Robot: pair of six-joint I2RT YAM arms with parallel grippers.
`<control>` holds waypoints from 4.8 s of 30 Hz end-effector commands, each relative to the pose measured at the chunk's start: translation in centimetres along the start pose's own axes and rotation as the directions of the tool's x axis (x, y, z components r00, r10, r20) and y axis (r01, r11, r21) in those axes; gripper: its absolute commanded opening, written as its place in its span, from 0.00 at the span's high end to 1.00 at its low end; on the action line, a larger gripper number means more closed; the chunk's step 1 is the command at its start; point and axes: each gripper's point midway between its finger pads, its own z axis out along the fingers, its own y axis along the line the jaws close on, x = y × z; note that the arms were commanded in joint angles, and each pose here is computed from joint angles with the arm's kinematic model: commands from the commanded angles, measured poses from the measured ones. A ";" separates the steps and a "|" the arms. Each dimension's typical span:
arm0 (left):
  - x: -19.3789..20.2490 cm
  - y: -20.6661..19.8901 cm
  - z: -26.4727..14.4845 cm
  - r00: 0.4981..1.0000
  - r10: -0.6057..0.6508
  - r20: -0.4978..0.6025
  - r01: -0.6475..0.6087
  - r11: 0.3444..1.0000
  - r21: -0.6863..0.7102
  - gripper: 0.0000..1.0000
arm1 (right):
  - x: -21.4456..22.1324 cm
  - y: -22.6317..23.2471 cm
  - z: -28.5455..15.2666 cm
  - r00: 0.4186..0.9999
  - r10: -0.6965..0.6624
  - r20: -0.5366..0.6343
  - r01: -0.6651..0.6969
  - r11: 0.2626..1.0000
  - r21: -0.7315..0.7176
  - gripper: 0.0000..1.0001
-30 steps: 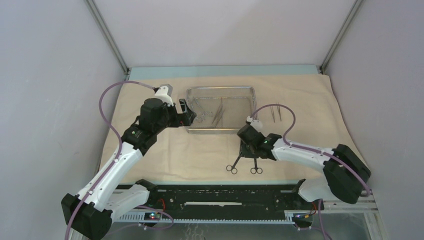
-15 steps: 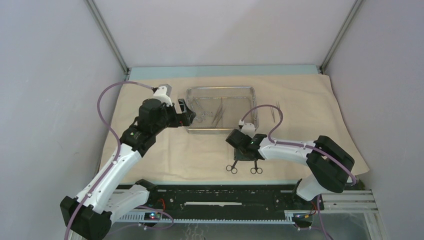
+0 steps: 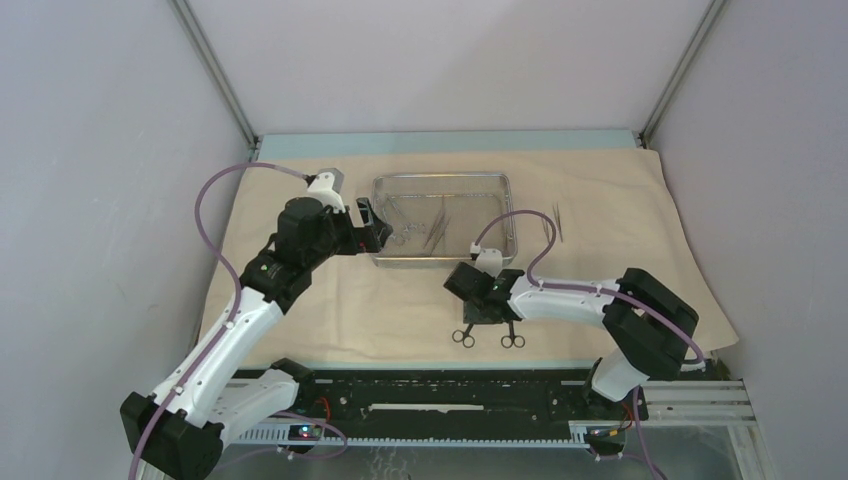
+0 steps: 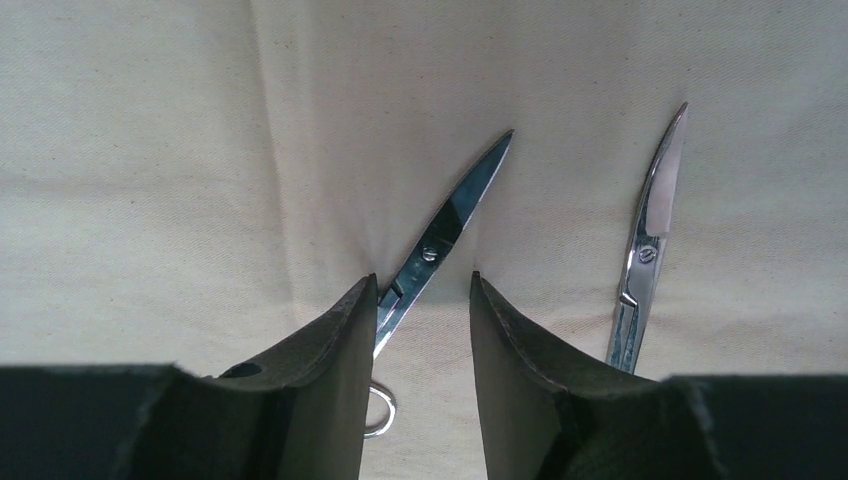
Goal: Open and lay out the surgical kit
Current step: Adjust the medical item in the surgical kit.
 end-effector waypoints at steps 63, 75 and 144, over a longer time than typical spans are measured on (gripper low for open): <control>0.5 0.2 0.4 1.000 -0.011 0.002 0.011 1.000 0.005 0.00 | -0.7 0.3 -0.6 0.991 -0.131 0.038 0.131 0.991 0.016 0.87; 0.5 0.2 0.4 1.000 -0.012 0.000 0.012 1.000 0.006 0.00 | -0.9 -0.1 -0.8 0.990 -0.132 0.040 0.131 0.991 0.020 0.87; 0.7 0.0 0.7 1.000 -0.014 -0.012 0.014 1.000 0.014 0.00 | 0.6 -3.1 -0.8 0.998 -0.056 -0.004 0.056 0.996 0.073 0.80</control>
